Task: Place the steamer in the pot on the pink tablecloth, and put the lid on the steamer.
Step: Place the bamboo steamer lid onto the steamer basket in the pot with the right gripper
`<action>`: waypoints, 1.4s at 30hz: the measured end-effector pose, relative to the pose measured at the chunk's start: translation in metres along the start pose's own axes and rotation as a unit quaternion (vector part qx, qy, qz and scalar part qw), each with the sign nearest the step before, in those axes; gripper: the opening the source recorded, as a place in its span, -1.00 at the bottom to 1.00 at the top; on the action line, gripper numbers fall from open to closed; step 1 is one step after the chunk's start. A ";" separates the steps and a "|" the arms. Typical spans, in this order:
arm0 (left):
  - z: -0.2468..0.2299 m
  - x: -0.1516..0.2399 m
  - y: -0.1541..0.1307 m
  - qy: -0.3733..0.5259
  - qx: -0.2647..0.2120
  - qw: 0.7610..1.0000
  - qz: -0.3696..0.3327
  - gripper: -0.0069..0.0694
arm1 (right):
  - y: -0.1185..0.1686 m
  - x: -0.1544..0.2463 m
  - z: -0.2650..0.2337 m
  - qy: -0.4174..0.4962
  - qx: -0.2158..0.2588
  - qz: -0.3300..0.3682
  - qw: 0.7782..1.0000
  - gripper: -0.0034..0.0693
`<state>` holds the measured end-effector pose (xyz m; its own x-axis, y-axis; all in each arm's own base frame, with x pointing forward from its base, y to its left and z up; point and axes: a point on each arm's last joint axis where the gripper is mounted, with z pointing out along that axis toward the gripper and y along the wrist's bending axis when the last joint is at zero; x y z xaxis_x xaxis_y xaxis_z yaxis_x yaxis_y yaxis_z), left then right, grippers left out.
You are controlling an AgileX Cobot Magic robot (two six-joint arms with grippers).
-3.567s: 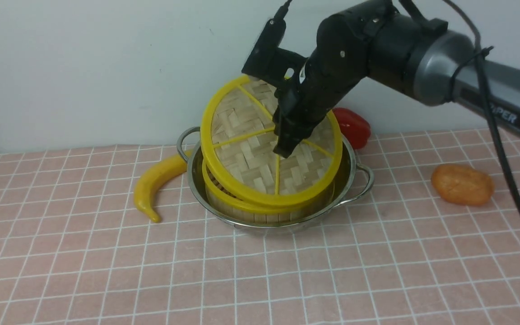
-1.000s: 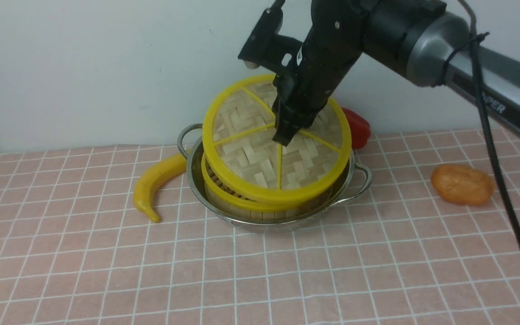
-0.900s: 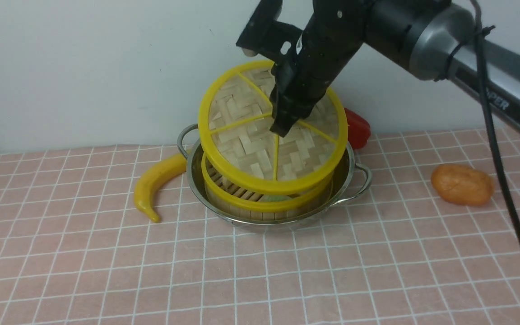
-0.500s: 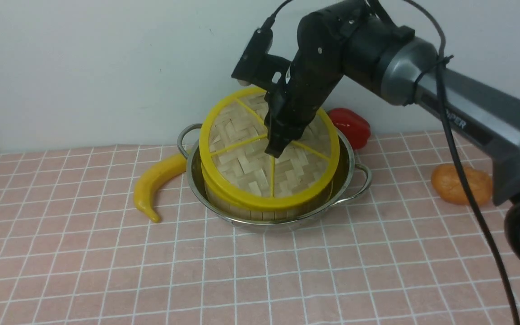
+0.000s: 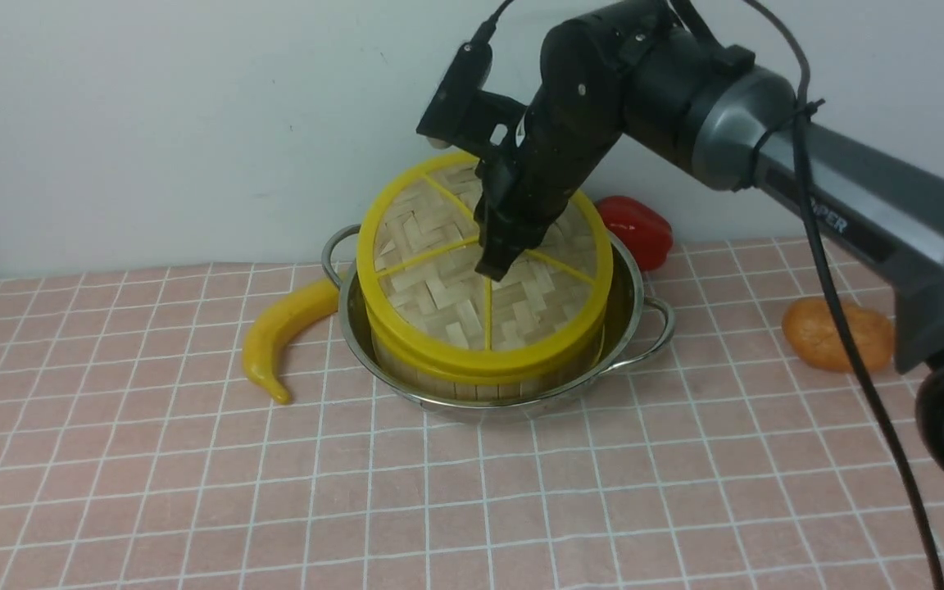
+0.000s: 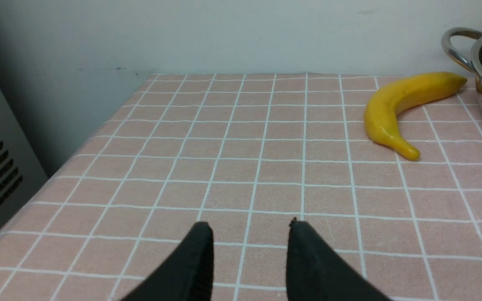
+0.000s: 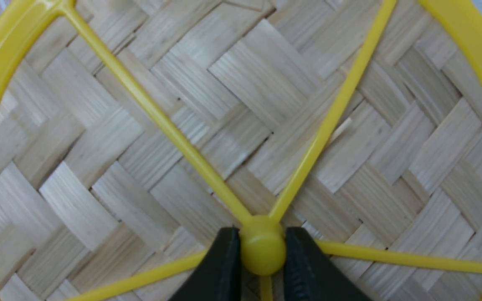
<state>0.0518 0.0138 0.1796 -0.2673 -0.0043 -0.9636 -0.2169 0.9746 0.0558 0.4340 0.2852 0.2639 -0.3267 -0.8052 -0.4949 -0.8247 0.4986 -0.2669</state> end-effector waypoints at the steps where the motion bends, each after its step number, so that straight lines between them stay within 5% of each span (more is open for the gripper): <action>1: 0.000 0.000 0.000 0.000 0.000 1.000 0.000 -0.18 | 0.000 0.000 0.001 -0.001 0.001 0.000 1.000 -0.51; 42: 0.000 0.000 0.000 0.000 0.000 1.000 0.000 -0.18 | -0.012 0.011 0.034 -0.028 -0.016 0.038 0.999 -0.51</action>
<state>0.0518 0.0138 0.1796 -0.2673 -0.0043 -0.9636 -0.2169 0.9746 0.0558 0.4554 0.2812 0.2334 -0.3628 -0.7456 -0.5590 -0.8133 0.5462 -0.2006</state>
